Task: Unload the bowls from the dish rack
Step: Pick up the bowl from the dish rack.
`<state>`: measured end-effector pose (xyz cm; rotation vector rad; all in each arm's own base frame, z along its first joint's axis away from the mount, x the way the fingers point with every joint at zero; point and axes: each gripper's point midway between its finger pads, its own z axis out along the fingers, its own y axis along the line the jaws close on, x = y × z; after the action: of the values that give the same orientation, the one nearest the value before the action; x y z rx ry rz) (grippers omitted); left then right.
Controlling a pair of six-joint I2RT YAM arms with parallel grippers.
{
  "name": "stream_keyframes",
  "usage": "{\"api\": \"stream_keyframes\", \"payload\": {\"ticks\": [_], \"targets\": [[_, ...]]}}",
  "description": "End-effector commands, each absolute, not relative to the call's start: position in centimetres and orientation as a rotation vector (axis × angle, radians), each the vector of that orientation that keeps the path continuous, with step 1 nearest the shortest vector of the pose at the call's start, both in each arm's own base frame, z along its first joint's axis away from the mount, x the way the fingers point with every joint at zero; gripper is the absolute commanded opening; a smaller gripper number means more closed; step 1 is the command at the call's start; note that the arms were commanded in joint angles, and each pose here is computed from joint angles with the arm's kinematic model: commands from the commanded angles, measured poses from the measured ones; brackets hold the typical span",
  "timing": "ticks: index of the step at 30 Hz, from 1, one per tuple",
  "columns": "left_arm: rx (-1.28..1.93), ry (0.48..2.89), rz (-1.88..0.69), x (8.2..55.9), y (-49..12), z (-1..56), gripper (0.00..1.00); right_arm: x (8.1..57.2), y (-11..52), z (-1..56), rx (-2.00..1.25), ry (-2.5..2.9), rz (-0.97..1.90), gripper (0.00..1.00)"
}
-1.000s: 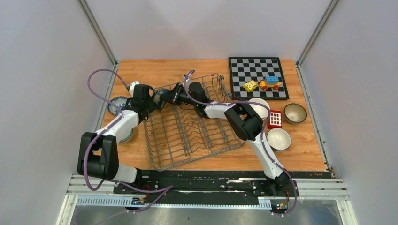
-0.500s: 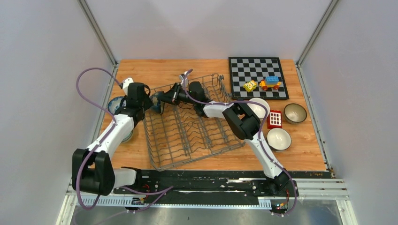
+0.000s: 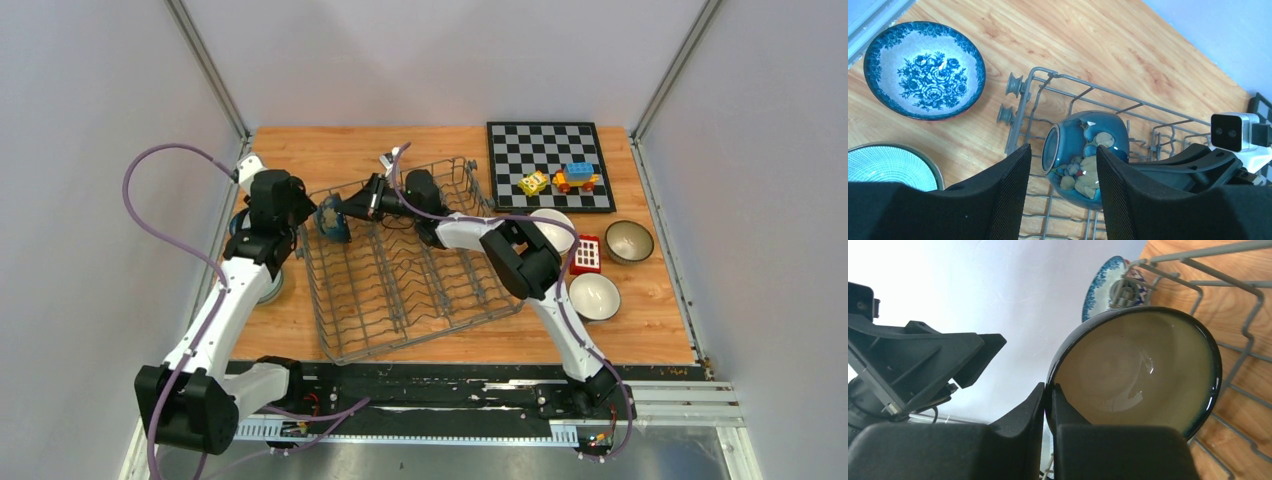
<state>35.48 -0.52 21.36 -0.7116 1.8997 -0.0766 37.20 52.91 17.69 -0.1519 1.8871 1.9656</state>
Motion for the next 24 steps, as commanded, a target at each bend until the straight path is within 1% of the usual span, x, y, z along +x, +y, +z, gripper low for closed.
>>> {"api": "stream_keyframes", "payload": {"ticks": [1, 6, 12, 14, 18, 24], "targets": [[-0.729, 1.857, -0.096, 34.9, -0.4, 23.4, 0.54, 35.9, 51.2, 26.6, -0.307, 1.621, 2.017, 0.0], [-0.701, 1.883, -0.126, 34.5, -1.0, 23.0, 0.56, 35.2, 50.5, 26.9, -0.31, 1.615, 2.02, 0.0], [-0.637, 1.947, -0.168, 34.5, -2.2, 22.7, 0.65, 34.8, 48.4, 26.3, -0.368, 1.669, 1.958, 0.0], [-0.621, 1.969, -0.203, 34.7, -2.9, 22.6, 0.66, 34.9, 47.7, 25.8, -0.375, 1.692, 1.937, 0.0], [-0.611, 2.015, -0.276, 34.8, -4.2, 22.0, 0.67, 34.7, 47.1, 24.5, -0.373, 1.728, 1.929, 0.0], [-0.59, 2.106, -0.318, 33.8, -5.3, 20.0, 0.67, 34.0, 46.5, 23.4, -0.375, 1.751, 1.933, 0.0]]}}
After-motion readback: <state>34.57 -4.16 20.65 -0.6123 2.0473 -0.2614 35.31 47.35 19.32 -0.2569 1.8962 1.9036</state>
